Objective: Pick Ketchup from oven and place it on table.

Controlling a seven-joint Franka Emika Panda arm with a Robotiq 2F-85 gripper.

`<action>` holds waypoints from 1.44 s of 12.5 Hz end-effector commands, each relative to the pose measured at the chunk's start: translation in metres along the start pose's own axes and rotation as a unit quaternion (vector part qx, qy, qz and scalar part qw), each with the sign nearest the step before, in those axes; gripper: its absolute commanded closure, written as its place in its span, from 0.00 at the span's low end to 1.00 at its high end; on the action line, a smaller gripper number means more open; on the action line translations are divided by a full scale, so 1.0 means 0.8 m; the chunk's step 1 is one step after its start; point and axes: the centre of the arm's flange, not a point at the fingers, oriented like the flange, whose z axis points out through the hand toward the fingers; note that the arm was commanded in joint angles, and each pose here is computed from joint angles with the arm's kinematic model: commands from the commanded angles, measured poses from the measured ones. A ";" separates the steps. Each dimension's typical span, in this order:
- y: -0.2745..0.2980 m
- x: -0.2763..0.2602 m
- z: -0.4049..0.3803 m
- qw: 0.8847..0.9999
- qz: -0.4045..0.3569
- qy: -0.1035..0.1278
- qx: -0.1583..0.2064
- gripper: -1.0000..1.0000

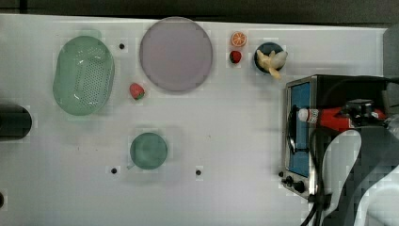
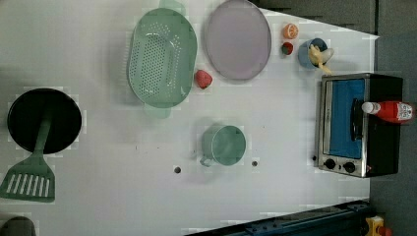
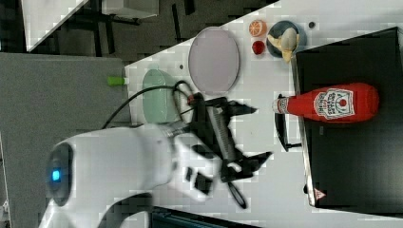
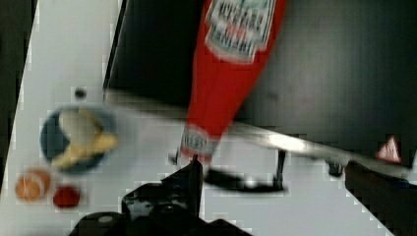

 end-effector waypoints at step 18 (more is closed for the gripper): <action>-0.012 0.116 0.167 0.988 0.147 0.035 0.012 0.37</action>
